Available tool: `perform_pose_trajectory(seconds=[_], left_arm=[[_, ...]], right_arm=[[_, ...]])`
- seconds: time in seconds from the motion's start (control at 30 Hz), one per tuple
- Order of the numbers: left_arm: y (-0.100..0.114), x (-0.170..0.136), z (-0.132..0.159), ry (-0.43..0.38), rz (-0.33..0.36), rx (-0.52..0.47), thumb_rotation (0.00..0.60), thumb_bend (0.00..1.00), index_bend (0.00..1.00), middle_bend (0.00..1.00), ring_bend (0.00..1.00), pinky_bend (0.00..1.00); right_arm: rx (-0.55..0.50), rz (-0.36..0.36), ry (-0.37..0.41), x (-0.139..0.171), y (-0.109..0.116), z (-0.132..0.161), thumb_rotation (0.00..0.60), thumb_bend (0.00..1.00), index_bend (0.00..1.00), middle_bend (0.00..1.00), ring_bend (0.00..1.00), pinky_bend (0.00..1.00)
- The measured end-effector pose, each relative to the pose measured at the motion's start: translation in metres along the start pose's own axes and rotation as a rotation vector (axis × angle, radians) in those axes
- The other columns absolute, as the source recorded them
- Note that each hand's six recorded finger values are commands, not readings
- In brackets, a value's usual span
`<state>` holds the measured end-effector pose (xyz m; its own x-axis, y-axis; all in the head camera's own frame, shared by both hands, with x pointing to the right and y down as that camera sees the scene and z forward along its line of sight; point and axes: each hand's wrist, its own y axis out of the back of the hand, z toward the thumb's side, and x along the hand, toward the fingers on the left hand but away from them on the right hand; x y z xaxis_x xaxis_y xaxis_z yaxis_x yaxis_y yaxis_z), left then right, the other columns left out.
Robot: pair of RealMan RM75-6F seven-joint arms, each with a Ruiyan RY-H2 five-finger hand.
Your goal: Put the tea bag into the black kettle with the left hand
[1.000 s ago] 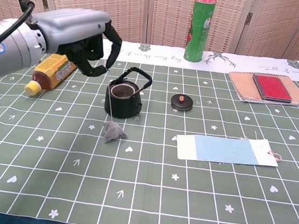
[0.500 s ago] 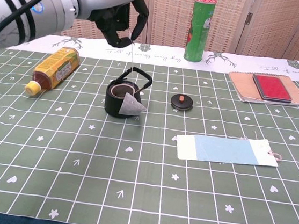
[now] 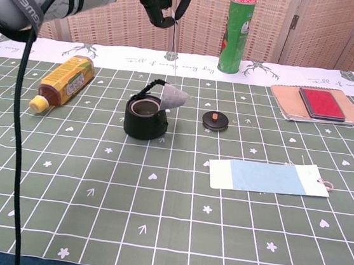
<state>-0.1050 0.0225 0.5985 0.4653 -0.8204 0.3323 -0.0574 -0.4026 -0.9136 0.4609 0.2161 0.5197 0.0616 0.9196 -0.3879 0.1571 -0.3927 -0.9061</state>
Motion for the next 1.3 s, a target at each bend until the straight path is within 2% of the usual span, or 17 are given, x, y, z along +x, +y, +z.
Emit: perform_pose_trajectory(seconds=[0.63, 1.0, 1.3], left_arm=[[-0.004, 0.007, -0.034, 0.031, -0.026, 0.019, 0.600, 0.40, 0.60, 1.00, 1.00, 1.00], [-0.037, -0.014, -0.052, 0.034, -0.104, 0.029, 0.600, 0.40, 0.60, 1.00, 1.00, 1.00], [-0.057, -0.033, -0.073, 0.067, -0.142, -0.035, 0.600, 0.40, 0.61, 1.00, 1.00, 1.00]], right_arm=[[0.010, 0.005, -0.032, -0.006, -0.002, -0.005, 0.600, 0.48, 0.00, 0.00, 0.00, 0.00], [0.011, -0.018, -0.014, -0.001, 0.002, -0.001, 0.600, 0.48, 0.00, 0.00, 0.00, 0.00], [0.009, -0.017, -0.011, 0.000, 0.002, -0.001, 0.600, 0.48, 0.00, 0.00, 0.00, 0.00]])
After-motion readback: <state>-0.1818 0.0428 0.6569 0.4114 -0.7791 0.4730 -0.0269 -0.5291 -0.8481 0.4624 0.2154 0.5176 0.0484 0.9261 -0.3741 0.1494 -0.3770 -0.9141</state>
